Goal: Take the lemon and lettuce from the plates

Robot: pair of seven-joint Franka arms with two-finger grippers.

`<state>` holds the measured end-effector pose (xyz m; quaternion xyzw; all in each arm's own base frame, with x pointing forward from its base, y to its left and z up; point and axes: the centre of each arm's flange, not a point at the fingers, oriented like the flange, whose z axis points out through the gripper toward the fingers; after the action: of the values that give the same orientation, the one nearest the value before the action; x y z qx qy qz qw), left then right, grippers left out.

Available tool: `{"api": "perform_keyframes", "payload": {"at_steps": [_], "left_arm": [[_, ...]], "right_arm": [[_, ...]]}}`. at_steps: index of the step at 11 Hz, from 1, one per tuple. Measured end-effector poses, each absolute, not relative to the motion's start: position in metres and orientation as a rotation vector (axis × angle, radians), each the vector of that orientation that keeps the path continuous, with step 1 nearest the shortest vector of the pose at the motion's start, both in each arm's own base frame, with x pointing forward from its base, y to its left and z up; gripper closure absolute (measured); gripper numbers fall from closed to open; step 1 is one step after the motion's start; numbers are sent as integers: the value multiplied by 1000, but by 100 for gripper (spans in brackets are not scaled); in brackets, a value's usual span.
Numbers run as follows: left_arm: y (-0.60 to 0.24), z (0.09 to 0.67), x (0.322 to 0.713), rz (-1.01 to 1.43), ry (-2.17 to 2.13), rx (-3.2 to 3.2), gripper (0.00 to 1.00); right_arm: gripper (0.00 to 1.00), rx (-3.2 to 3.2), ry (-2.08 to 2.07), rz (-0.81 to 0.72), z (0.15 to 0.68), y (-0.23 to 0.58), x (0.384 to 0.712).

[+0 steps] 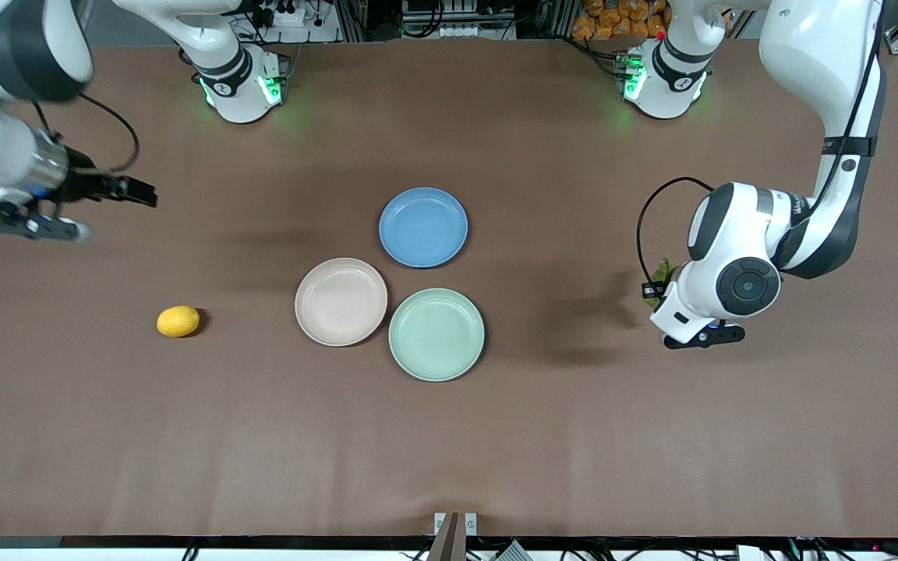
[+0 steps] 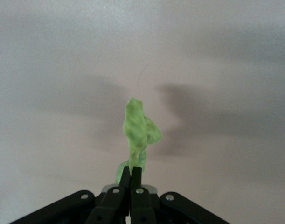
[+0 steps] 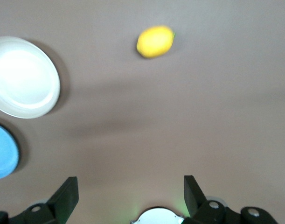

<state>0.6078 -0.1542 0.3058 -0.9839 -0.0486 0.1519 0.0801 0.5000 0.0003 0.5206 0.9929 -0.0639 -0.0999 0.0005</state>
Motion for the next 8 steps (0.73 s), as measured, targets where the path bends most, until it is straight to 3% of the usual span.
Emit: {"api": "perform_keyframes", "payload": {"at_steps": [2, 6, 8], "left_arm": [[-153, 301, 606, 458, -130, -2927, 95], [-152, 303, 607, 447, -122, -2924, 44], [-152, 303, 608, 446, -120, -2924, 20]], "right_arm": [[0, 3140, -188, -185, 603, -1, 481], [0, 3155, -120, 16, 707, -2, 459], [0, 3155, -112, 81, 733, -27, 454]]}}
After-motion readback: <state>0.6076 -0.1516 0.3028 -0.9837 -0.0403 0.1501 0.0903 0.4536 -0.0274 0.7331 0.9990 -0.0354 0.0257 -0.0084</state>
